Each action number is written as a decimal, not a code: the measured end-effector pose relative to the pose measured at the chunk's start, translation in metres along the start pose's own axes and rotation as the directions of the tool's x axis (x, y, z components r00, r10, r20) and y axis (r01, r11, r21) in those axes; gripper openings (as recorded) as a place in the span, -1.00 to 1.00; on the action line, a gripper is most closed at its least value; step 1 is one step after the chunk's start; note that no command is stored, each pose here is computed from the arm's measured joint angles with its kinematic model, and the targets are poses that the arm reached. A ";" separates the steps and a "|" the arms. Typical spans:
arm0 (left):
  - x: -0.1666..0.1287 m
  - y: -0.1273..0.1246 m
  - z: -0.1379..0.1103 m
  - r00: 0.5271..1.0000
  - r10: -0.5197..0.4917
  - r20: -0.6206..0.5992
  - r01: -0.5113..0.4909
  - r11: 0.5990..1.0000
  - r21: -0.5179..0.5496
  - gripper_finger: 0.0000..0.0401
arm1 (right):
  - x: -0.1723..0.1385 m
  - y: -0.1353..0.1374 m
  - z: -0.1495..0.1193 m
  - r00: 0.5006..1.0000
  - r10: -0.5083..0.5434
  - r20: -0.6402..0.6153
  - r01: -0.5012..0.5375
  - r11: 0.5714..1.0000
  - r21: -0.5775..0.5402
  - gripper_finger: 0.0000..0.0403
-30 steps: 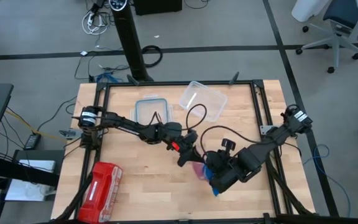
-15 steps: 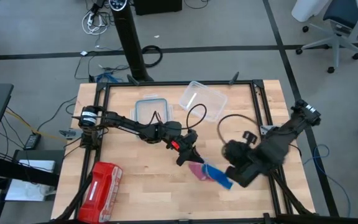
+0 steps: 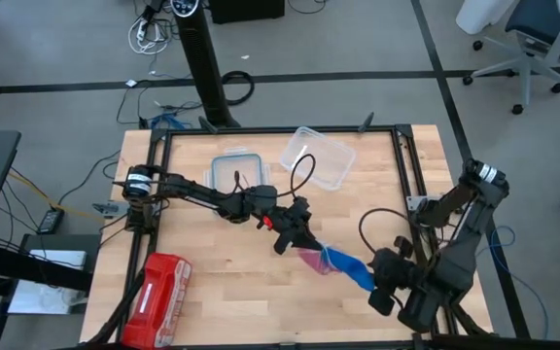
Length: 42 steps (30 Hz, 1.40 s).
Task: Roll bandage
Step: Put the blue bandage into the transparent zip bag
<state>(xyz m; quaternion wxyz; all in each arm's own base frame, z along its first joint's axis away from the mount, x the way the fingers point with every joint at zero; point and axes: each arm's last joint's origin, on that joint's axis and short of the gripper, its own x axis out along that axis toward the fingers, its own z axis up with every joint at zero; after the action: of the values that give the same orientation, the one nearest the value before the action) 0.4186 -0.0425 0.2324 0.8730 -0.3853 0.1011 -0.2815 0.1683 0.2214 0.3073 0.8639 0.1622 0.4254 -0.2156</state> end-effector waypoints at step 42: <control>0.005 0.004 -0.016 0.990 0.131 -0.043 -0.127 0.988 0.085 -1.00 | -0.003 -0.005 0.054 0.979 0.174 -0.103 -0.175 0.985 0.001 -0.93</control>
<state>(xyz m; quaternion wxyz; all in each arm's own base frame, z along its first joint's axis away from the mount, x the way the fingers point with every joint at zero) 0.4184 -0.0528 0.2188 0.9017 -0.3351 0.1352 -0.2373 0.2003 0.1923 0.3407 0.8570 0.2063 0.4544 -0.1284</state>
